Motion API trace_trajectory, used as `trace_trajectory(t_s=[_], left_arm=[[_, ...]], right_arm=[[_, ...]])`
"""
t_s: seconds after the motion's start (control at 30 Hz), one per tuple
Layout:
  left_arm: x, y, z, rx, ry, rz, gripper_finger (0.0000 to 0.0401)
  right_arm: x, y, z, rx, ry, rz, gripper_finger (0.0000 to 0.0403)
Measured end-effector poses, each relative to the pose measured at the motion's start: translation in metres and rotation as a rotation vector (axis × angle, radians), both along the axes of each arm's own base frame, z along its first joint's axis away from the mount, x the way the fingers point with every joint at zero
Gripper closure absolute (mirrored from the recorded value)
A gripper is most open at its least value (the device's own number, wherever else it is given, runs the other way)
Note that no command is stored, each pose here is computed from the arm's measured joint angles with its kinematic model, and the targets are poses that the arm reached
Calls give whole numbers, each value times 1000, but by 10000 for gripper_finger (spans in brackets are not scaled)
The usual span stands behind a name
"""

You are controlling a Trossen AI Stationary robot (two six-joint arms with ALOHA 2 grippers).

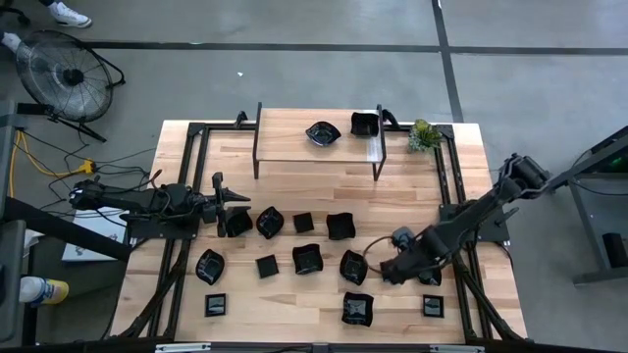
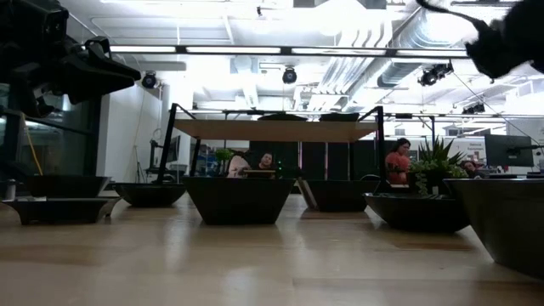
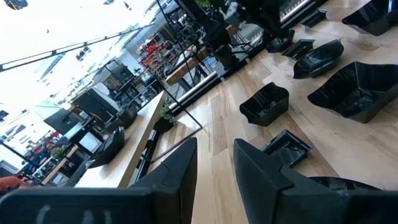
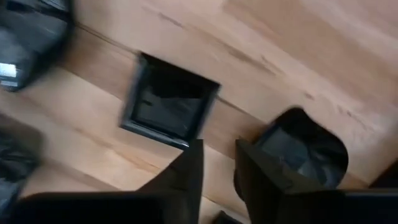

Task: Pick & Place Mini shaped plates
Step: Stack the leaf-shaped plate on top of the other leaf-shaped plate on the shelf

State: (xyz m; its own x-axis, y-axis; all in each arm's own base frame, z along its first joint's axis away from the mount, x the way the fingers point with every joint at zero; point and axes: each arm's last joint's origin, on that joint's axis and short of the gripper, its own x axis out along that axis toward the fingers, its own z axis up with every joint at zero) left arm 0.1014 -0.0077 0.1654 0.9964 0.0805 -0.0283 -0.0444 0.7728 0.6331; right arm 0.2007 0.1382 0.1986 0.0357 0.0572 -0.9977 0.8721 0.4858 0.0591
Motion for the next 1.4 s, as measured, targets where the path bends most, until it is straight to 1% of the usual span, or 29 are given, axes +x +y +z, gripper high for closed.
trace_trajectory(t_s=[0.17,0.33,0.53,1.0,1.4], left_arm=[[0,0,0,0,0,0,300],[0,0,0,0,0,0,300],[0,0,0,0,0,0,300],[0,0,0,0,0,0,300],[0,0,0,0,0,0,300]], right_arm=[[4,6,-17,10,101,-66,270],[5,8,-27,-6,162,-99,257],[4,8,-38,-45,247,-119,257],[5,9,-53,-97,316,-119,258],[2,12,-53,-109,316,-100,302]])
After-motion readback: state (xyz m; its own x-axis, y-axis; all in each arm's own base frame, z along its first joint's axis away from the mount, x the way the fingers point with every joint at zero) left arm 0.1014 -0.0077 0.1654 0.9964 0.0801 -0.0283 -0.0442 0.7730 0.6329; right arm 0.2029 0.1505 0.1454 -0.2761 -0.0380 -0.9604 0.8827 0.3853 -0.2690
